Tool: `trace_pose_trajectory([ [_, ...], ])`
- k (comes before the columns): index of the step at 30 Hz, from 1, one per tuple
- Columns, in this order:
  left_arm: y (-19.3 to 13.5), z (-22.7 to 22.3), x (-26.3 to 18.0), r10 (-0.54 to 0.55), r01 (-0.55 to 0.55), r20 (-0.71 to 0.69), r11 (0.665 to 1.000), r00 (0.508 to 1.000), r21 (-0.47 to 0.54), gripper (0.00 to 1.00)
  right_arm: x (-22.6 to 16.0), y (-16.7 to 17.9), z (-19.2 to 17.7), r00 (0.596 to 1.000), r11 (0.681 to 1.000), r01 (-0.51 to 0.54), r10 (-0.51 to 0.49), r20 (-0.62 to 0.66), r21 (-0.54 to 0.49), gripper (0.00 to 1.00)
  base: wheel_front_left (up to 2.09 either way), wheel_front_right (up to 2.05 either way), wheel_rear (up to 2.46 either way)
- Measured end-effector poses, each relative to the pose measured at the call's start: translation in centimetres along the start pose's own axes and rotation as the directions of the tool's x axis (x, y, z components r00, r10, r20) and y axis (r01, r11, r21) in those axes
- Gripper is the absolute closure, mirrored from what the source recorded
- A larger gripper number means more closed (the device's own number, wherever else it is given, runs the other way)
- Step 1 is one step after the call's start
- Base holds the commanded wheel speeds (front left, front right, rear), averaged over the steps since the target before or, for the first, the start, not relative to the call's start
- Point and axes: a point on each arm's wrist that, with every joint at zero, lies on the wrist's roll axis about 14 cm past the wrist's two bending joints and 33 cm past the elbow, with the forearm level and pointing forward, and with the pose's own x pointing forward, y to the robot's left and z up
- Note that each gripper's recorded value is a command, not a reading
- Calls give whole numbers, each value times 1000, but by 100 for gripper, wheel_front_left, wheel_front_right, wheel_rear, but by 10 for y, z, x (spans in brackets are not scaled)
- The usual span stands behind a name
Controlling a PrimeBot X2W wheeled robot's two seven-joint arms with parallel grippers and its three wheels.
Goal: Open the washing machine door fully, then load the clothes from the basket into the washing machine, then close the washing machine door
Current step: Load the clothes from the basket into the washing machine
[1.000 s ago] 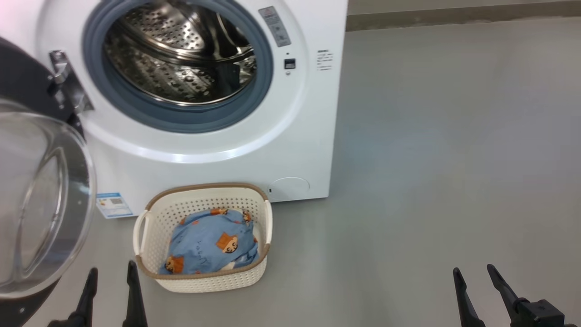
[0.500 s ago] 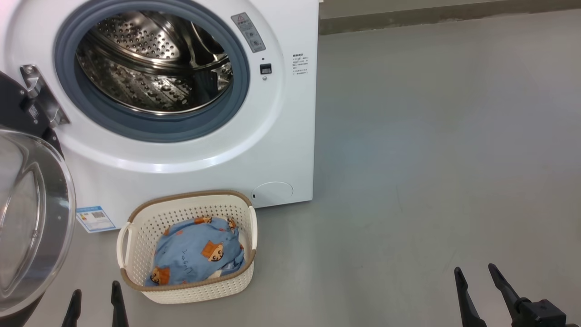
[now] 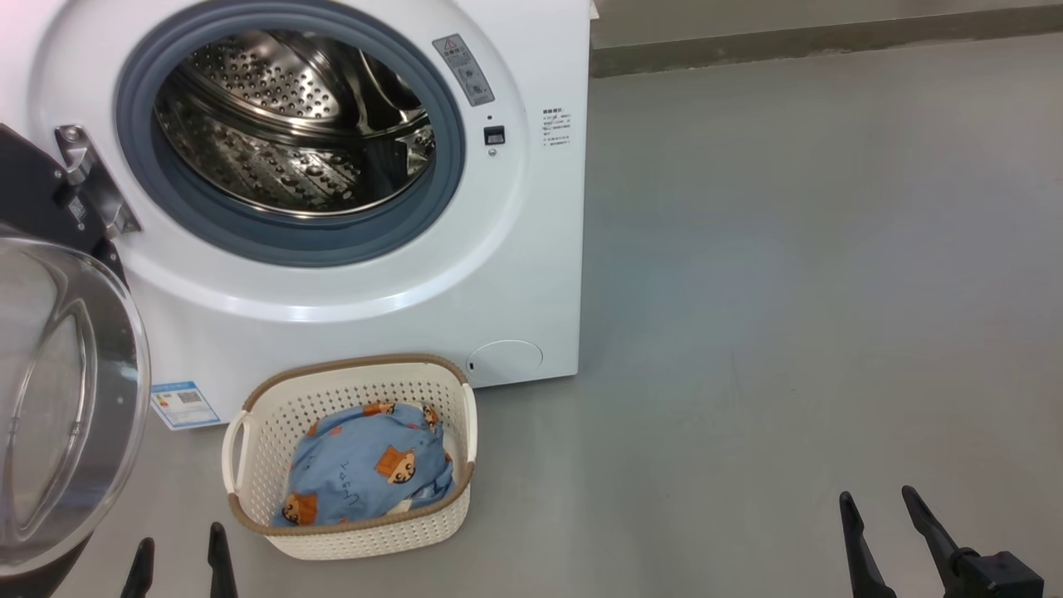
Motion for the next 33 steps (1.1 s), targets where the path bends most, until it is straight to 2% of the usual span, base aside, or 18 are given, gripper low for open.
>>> trace_pose_trajectory([
  [20, 8, -6, -4, 26, -26, -19, 1000, 999, 1, 0, 4, 5, -4, 1000, 1000, -17, 17, -12, -1, 0, 5, -5, 0],
  [26, 12, -7, -4, 39, -39, -24, 999, 999, 4, 0, 5, 6, -6, 1000, 1000, -20, 20, -19, -1, 0, 92, -92, 0],
  [33, 13, -9, -4, 44, -44, -31, 999, 999, 5, 0, 6, 7, -8, 999, 1000, -21, 21, -27, -1, 0, 179, -179, 0],
])
